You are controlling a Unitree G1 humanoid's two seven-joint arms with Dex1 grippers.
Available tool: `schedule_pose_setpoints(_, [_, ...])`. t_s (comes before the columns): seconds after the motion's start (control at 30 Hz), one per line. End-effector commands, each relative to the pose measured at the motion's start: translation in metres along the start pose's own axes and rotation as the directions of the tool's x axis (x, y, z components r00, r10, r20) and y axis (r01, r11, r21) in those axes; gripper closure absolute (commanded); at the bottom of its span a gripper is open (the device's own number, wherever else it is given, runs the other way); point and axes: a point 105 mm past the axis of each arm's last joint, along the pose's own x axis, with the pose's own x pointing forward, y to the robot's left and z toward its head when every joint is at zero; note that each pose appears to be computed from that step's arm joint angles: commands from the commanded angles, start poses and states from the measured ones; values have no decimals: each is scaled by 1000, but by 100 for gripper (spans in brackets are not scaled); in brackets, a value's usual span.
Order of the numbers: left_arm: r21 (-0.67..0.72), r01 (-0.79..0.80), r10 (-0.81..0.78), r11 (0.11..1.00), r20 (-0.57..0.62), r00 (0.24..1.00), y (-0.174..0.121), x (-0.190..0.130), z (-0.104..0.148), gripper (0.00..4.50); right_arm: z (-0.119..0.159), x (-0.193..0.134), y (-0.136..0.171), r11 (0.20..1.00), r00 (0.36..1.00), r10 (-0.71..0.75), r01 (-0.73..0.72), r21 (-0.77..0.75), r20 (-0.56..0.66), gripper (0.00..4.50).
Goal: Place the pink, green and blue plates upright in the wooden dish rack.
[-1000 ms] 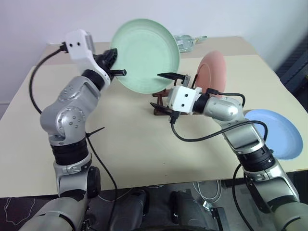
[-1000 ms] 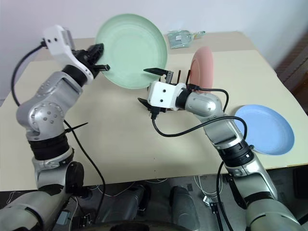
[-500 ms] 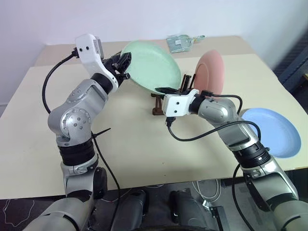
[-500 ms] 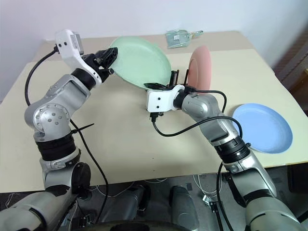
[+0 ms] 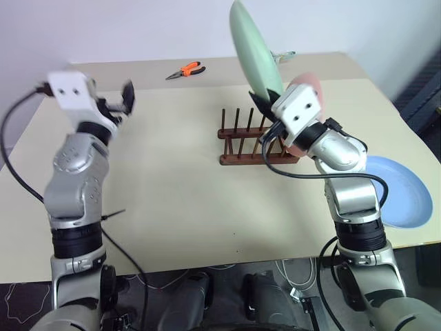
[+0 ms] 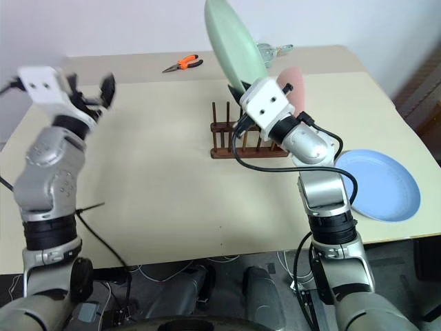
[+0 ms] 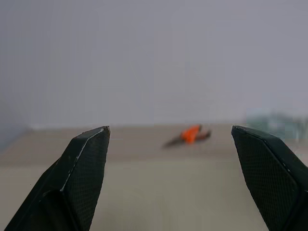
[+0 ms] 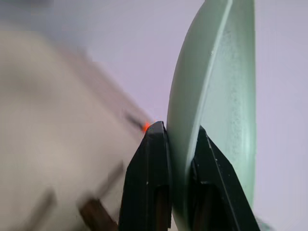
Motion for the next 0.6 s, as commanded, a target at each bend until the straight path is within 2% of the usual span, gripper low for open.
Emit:
schedule_pose_setpoints(0.03, [31,327,-324,945,-75,943,-57,-29,-37,35,14,-16,-5,909,991,-123,94,406,48,450])
schedule_pose_setpoints(0.13, [-28,469,-469,883,-112,876,-85,-50,-57,35,9,-20,-2,841,989,-151,128,526,0,450])
schedule_pose_setpoints(0.3, [-104,600,-609,793,-116,785,-119,-69,-64,35,-5,-24,-1,774,980,-183,191,604,-75,450])
schedule_pose_setpoints(0.6, [-96,642,-649,761,-112,752,-132,-71,-62,35,-32,-20,-1,733,972,-133,226,642,-191,450])
